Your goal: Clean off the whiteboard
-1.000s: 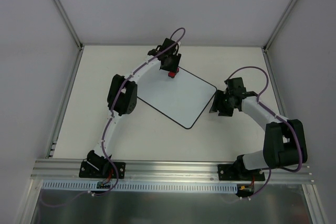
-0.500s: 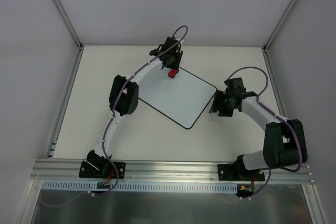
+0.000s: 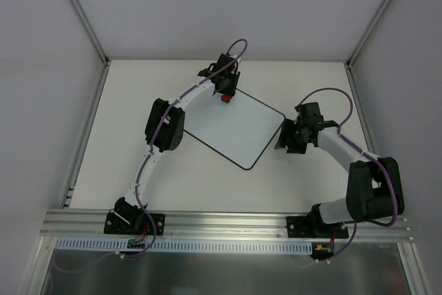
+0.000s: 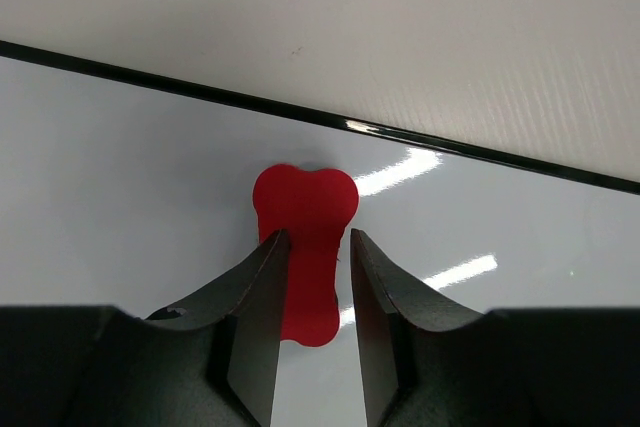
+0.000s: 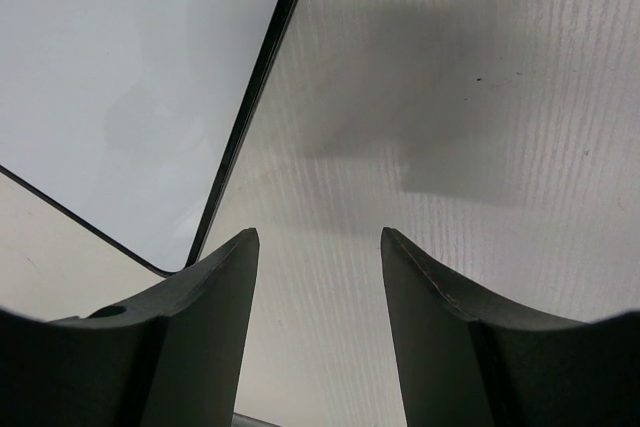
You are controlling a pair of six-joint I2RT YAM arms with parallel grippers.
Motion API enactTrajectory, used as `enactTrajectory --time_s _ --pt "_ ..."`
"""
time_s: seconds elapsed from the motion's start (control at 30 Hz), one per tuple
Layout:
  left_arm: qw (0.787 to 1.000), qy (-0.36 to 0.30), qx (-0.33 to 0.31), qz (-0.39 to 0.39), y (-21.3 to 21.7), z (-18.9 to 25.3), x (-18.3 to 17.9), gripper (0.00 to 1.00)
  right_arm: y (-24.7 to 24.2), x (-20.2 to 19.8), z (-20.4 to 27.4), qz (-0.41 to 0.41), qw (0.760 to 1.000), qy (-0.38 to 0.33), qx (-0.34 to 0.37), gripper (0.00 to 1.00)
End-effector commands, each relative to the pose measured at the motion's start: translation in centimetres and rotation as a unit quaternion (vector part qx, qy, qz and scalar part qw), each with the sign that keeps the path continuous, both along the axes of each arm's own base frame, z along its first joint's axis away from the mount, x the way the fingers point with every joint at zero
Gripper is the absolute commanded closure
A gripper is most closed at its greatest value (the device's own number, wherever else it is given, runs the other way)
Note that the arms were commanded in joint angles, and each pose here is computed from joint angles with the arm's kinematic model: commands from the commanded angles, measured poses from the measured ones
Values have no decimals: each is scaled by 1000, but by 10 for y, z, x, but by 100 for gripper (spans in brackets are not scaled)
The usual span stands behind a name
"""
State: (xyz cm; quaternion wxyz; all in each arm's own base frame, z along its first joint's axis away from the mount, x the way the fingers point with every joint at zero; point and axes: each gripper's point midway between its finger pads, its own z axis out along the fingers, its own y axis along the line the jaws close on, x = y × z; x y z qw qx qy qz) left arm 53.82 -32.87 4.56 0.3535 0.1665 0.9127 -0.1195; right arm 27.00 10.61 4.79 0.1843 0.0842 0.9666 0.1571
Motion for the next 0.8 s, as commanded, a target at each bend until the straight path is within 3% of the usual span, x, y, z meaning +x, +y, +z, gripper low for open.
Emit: enactTrajectory --time_s 0.0,0.13,0.4,0.53,0.67,0.77 --pt "999 41 0 2 -1 -7 -22 68 4 -1 4 3 1000 -2 7 44" --pt "998 53 13 14 4 -14 -26 68 4 -1 4 2 1000 -2 9 44" --pt "982 68 142 106 84 -30 -29 71 5 -1 4 1 1000 -2 11 43" --pt "975 75 180 111 107 -34 -38 74 6 2 2 2 1000 2 12 43" --pt "972 87 182 118 118 -36 -45 76 12 7 3 6 1000 2 25 43" --pt "980 94 150 88 100 -31 -46 78 13 11 3 8 1000 1 24 44"
